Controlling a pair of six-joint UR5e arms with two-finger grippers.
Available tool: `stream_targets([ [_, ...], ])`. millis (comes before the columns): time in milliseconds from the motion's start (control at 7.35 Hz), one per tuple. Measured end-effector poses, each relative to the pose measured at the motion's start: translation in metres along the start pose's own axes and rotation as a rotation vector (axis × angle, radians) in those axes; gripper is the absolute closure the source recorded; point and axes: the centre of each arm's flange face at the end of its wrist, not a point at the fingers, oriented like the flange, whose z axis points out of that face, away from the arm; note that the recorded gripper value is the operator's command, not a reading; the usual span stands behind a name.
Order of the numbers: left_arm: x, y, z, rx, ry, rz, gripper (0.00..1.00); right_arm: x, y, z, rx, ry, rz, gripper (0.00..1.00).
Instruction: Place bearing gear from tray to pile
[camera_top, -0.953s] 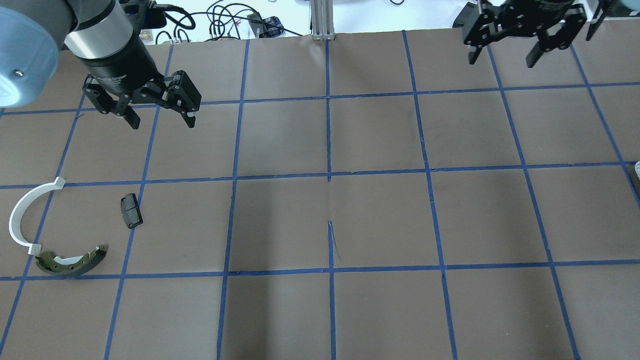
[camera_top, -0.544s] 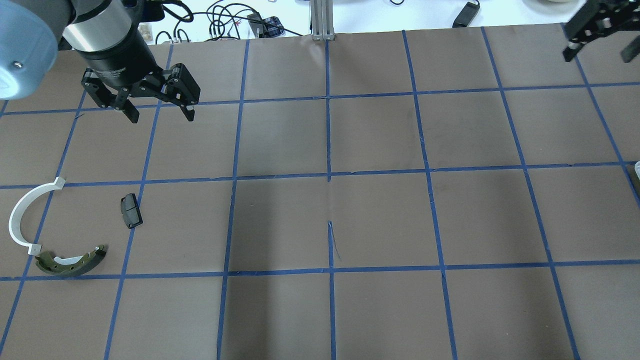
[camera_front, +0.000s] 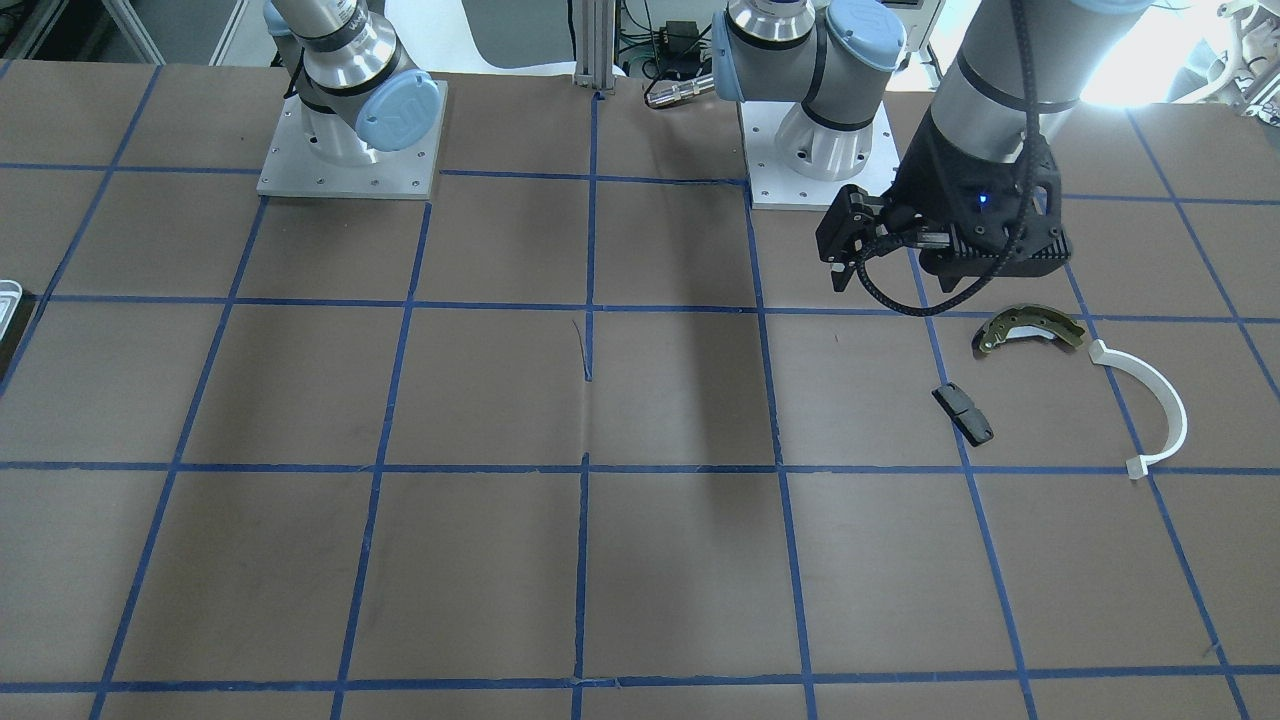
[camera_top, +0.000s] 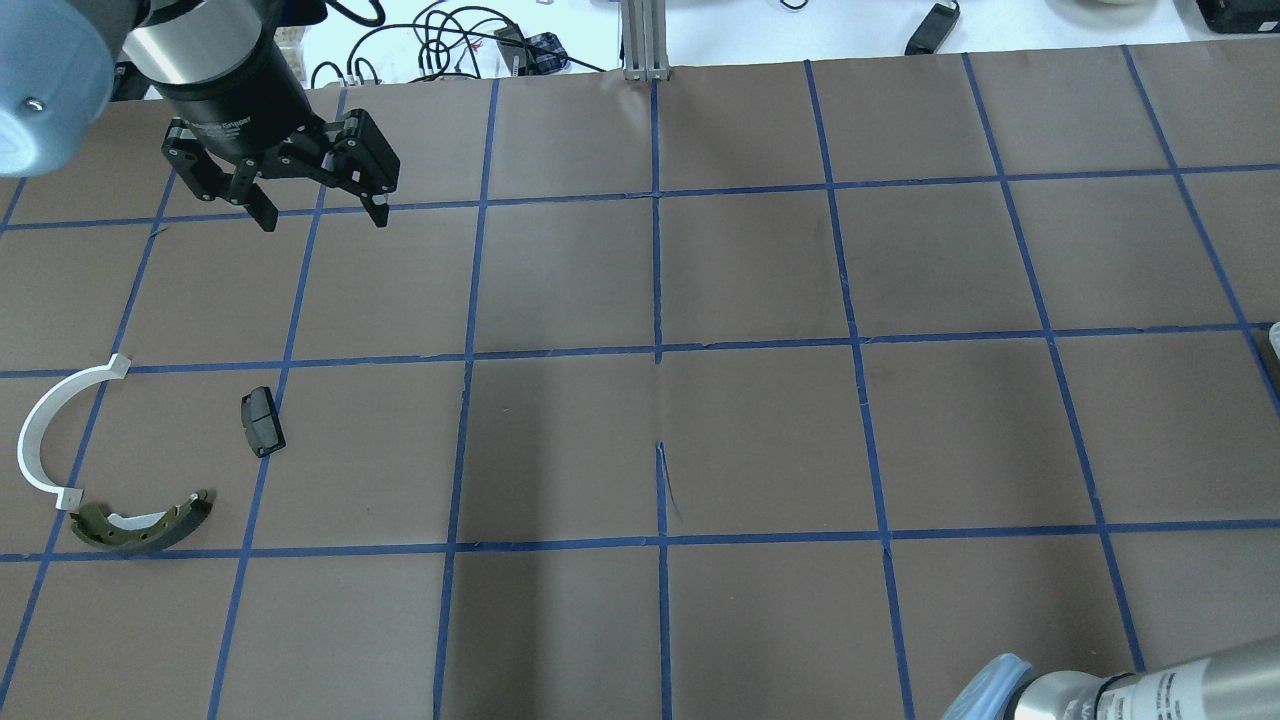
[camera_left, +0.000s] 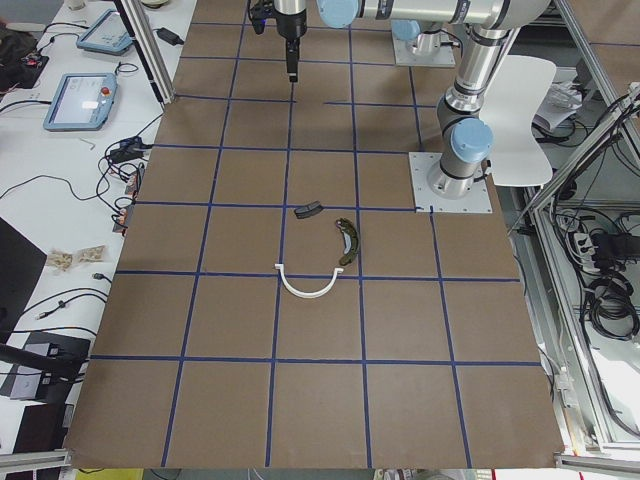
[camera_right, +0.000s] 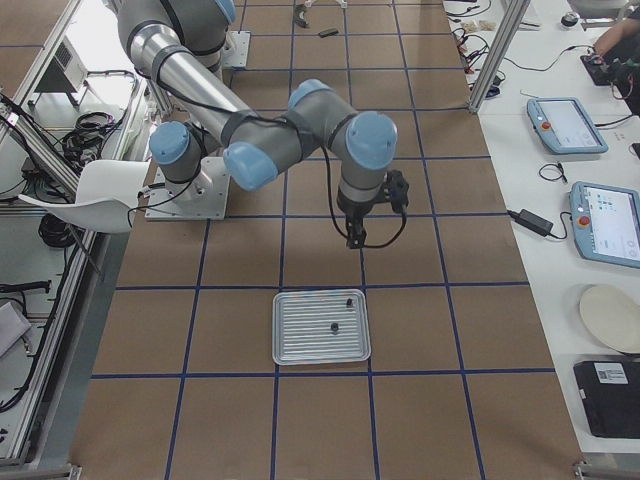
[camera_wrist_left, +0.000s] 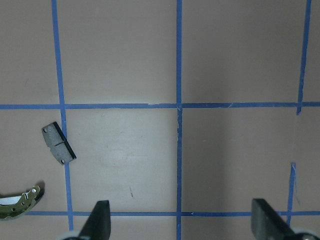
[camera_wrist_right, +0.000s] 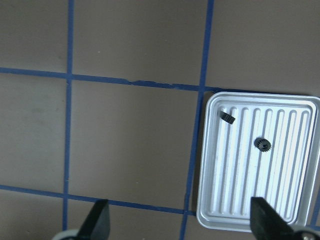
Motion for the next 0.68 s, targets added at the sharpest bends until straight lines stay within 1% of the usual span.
stream_targets([
  [136, 0.001, 0.0, 0.0, -0.001, 0.0, 0.001, 0.0, 0.045, 0.006, 0.038, 0.001, -0.004, -0.019, 0.0],
  [408, 0.002, 0.001, 0.002, -0.004, 0.001, 0.004, 0.0, 0.104, 0.006, 0.112, -0.007, 0.006, -0.026, 0.0],
  [544, 0.003, 0.001, 0.002, -0.005, 0.002, 0.004, 0.0, 0.12, 0.006, 0.148, -0.024, 0.023, -0.053, 0.0],
  [680, 0.003, 0.001, 0.002, -0.005, 0.002, 0.004, 0.0, 0.126, 0.009, 0.176, -0.03, 0.045, -0.099, 0.0],
])
